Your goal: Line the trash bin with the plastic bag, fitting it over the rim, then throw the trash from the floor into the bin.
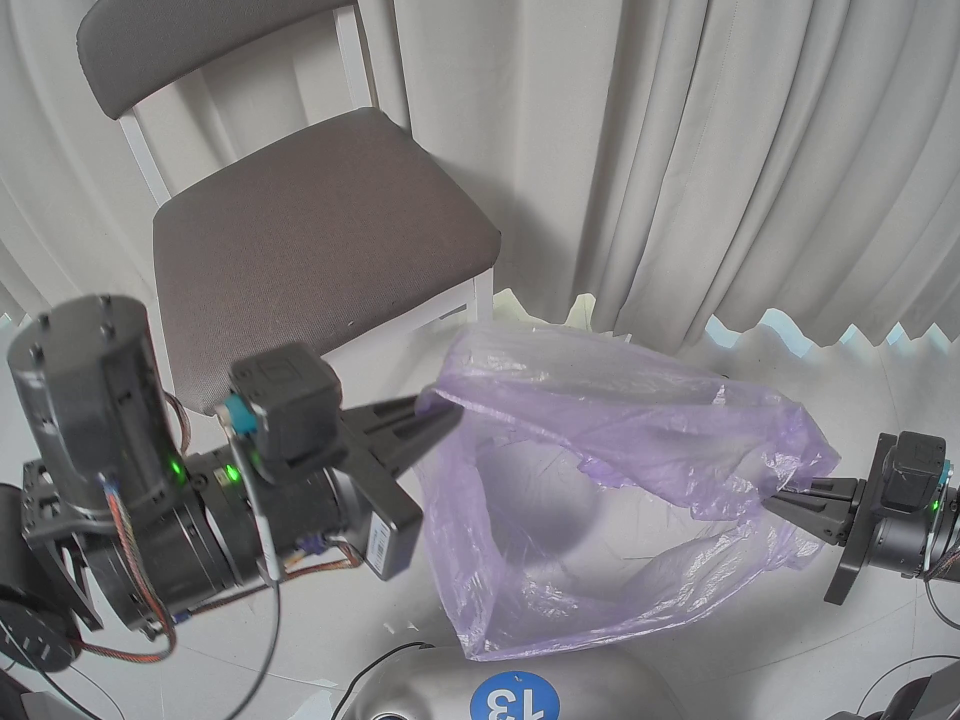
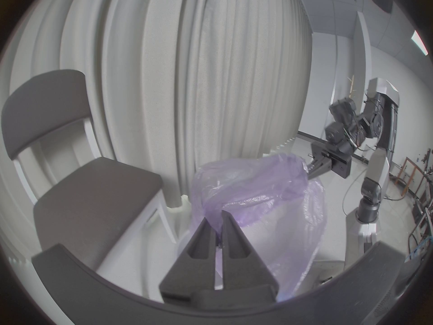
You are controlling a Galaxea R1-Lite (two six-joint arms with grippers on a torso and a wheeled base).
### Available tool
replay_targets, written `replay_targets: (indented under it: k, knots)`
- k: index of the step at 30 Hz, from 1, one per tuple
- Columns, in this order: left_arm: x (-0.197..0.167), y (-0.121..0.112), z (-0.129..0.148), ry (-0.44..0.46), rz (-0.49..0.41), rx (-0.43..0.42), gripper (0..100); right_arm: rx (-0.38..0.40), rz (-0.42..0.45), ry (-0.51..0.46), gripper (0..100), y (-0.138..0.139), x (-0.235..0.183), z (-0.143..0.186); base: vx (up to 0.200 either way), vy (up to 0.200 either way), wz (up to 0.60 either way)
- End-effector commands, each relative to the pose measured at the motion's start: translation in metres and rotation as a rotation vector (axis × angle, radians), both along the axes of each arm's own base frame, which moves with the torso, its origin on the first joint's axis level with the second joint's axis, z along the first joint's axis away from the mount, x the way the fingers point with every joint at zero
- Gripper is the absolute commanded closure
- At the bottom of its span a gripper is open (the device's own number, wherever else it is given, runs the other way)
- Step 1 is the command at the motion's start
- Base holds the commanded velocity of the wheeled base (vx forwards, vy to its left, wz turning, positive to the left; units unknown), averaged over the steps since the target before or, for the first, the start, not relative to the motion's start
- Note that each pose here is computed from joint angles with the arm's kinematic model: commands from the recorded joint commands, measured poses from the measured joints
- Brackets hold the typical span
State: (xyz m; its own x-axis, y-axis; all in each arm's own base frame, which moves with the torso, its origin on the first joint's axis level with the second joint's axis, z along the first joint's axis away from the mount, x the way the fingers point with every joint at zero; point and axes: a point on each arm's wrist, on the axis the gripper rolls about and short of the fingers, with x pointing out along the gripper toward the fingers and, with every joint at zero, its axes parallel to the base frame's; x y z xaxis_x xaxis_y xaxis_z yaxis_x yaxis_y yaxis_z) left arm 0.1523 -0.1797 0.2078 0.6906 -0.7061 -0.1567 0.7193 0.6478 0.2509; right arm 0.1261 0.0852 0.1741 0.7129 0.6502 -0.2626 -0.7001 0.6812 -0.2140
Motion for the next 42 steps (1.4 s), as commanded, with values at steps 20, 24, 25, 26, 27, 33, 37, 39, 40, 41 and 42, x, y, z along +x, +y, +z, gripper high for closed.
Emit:
replay_targets:
  k: [20,24,25,26,27,33,37,39,40,41,42]
  knots:
    - [0.024,-0.045,-0.074,0.101,-0.048,-0.275,100,0.188,-0.071,0.053,100,0.071,0.056,-0.049,0.000,0.000,0.00]
    - [0.031,-0.051,-0.085,0.124,-0.008,-0.353,100,0.233,-0.109,0.052,100,0.079,0.067,-0.052,0.000,0.000,0.00]
    - [0.033,-0.053,-0.084,0.116,0.000,-0.375,100,0.255,-0.127,0.054,100,0.081,0.070,-0.051,0.000,0.000,0.00]
    - [0.035,-0.055,-0.082,0.105,0.002,-0.393,100,0.274,-0.142,0.056,100,0.083,0.072,-0.050,0.000,0.000,0.00]
    - [0.036,-0.056,-0.079,0.095,0.002,-0.407,100,0.279,-0.150,0.057,100,0.084,0.074,-0.049,0.000,0.000,0.00]
    - [0.038,-0.060,-0.072,0.097,0.023,-0.454,100,0.275,-0.187,0.056,100,0.079,0.081,-0.049,0.000,0.000,0.00]
    - [0.050,-0.062,-0.082,0.112,0.053,-0.440,100,0.240,-0.230,0.098,100,0.075,0.089,-0.048,0.000,0.000,0.00]
    - [0.055,-0.062,-0.085,0.114,0.066,-0.440,100,0.228,-0.260,0.114,100,0.074,0.093,-0.048,0.000,0.000,0.00]
    - [0.056,-0.062,-0.087,0.119,0.070,-0.436,100,0.228,-0.264,0.118,100,0.074,0.094,-0.048,0.000,0.000,0.00]
    - [0.061,-0.062,-0.089,0.127,0.082,-0.443,100,0.238,-0.273,0.134,100,0.075,0.096,-0.049,0.000,0.000,0.00]
    - [0.061,-0.062,-0.089,0.127,0.082,-0.443,100,0.238,-0.273,0.134,100,0.075,0.096,-0.049,0.000,0.000,0.00]
